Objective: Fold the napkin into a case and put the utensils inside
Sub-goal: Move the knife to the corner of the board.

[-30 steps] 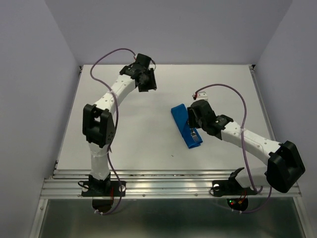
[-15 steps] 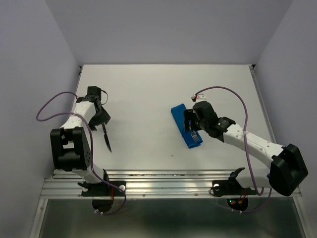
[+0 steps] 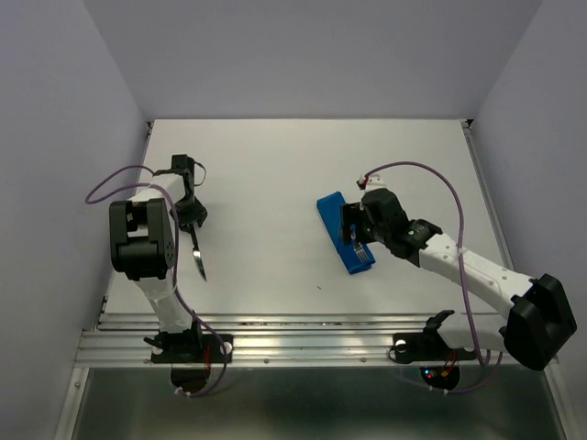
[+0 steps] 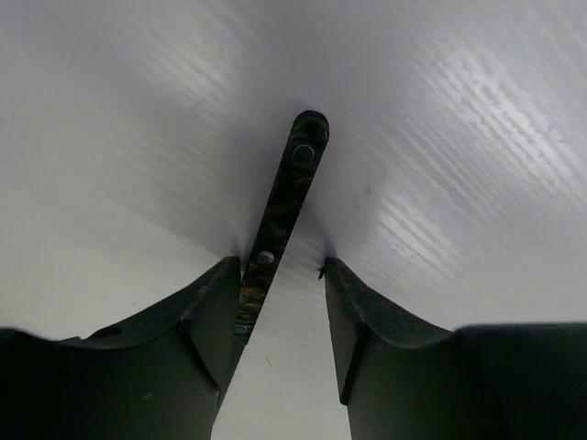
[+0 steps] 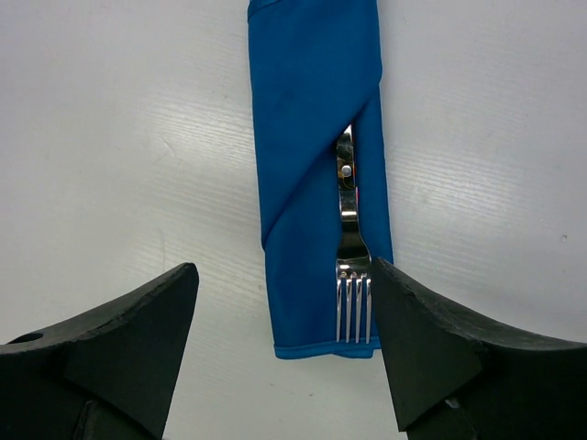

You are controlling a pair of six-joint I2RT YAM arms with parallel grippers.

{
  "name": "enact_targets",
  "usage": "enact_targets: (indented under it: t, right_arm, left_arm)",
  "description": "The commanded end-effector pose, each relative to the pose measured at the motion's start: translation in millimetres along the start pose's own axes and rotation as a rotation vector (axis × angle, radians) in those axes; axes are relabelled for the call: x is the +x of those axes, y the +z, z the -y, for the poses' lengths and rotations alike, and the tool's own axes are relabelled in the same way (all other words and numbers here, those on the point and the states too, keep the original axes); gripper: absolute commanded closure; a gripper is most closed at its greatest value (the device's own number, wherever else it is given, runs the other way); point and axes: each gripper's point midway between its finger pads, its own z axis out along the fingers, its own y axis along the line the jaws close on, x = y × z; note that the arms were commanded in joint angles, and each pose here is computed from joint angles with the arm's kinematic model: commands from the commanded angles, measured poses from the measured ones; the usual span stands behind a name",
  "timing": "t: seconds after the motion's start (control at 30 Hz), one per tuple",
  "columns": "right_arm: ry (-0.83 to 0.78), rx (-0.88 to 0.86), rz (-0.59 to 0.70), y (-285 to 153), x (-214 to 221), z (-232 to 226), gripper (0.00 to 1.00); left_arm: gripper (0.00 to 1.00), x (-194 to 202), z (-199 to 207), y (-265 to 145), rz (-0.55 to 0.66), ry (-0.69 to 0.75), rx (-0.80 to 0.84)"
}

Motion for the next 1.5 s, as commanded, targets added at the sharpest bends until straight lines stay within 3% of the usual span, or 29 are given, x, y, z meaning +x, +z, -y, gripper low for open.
enact_targets:
  t: [0.0,0.13,0.23,0.4,0.6,0.8,0.93,0.97,1.2,1.4,1.47]
  right_arm:
    - [0.028,-0.030,0.061,-3.0,-15.9,-6.0,0.19]
    - [0.032,-0.025,0.058,-2.1,-16.6,-6.0,0.19]
    - [0.033,-0.021,0.056,-1.6,-17.0,-5.8,0.19]
    - [0.034,-0.023,0.031,4.0,-14.8,-8.4,0.19]
    - [0.043,-0.039,0.025,3.7,-16.2,-12.6,0.19]
    - [0.051,-0.018,0.013,2.6,-14.9,-9.3,0.19]
    - [0.051,0.008,-0.025,5.9,-6.9,-8.1,0.19]
    - [0.051,0.018,-0.029,7.2,-6.5,-6.9,0.19]
    - [-0.003,0.015,-0.038,14.5,5.8,-35.3,0.20]
    - [-0.105,-0.021,-0.060,34.8,17.8,-66.7,0.39]
    - [-0.151,-0.026,-0.083,45.6,21.6,-77.1,0.40]
  left_arm:
    - [0.52,-8.3,8.3,15.0,-0.012,0.006,0.002]
    - [0.82,2.9,23.4,14.5,-0.044,-0.004,0.083]
    - [0.94,18.4,34.1,7.5,-0.062,-0.015,0.144]
    - [0.99,60.4,73.2,-15.7,-0.103,-0.052,0.288]
    - [0.98,131.8,128.9,-41.0,-0.180,-0.030,0.371]
    - [0.87,180.9,175.1,-59.0,-0.240,-0.002,0.445]
    - [0.67,210.5,201.2,-78.1,-0.277,0.070,0.505]
    - [0.58,213.9,203.8,-80.0,-0.283,0.075,0.516]
    - [0.47,203.7,207.7,-99.1,-0.250,0.105,0.579]
    - [0.47,132.4,185.5,-131.3,-0.077,0.068,0.595]
    - [0.47,108.2,172.3,-137.1,-0.033,0.040,0.587]
